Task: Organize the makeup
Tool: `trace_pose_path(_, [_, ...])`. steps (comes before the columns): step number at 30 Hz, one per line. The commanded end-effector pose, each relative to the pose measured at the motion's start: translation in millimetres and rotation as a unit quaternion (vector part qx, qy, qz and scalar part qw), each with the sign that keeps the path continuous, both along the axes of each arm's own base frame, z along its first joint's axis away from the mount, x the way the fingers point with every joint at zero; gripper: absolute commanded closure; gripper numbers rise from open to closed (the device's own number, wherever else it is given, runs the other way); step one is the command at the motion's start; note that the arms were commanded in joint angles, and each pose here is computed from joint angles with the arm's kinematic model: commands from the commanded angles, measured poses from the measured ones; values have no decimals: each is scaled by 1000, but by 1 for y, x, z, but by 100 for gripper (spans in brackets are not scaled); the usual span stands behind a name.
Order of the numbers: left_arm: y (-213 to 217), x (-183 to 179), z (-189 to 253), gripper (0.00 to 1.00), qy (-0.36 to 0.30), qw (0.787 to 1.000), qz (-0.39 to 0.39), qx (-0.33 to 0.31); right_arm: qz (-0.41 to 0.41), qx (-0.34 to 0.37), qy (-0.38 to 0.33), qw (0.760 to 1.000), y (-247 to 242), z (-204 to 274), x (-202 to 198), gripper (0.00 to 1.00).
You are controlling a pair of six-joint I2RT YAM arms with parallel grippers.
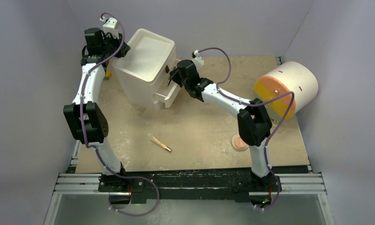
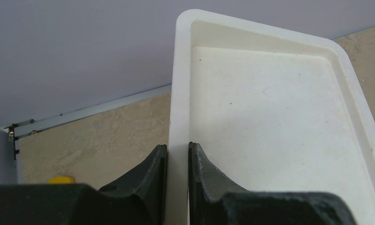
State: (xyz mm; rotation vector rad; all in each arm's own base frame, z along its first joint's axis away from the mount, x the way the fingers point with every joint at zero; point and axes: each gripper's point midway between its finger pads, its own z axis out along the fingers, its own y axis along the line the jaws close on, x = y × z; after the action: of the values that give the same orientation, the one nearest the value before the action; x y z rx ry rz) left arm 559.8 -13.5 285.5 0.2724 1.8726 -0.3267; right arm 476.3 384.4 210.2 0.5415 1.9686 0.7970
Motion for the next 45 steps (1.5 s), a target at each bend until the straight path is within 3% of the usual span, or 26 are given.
trace_pose_path(1, [-25,-25,-92,100,152,988,-22,-12,-18,22,-10,1000,-5,18,8,87])
trace_pose_path(9, [-25,-25,-92,100,152,988,-22,-12,-2,23,-23,999,2,21,11,41])
trace_pose_path(14, [-25,-25,-93,100,153,988,-21,-12,10,28,-33,999,2,29,6,39])
trace_pose_path(19, [-25,-25,-91,100,151,988,-22,-12,49,-24,-140,989,-8,74,-24,40])
trace_pose_path(21, [-25,-25,-92,100,152,988,-21,-13,135,-104,-189,967,9,75,-54,39])
trace_pose_path(23, [-25,-25,-92,100,152,988,-21,-13,246,-187,-234,922,30,60,-92,36])
trace_pose_path(25, [-25,-25,-92,100,152,988,-21,-13,307,-237,-245,888,39,37,-121,33])
trace_pose_path(32, [-24,-26,-88,100,148,989,-19,-11,548,-253,-190,775,61,-55,-205,32])
trace_pose_path(34, [-24,-26,-89,100,148,989,-19,-11,560,-282,-175,759,61,-78,-218,34])
trace_pose_path(40, [-25,-25,-91,100,150,988,-21,-12,565,-322,-136,747,59,-128,-237,47])
trace_pose_path(45, [-25,-26,-90,100,150,988,-20,-11,601,-317,-121,723,68,-149,-265,46])
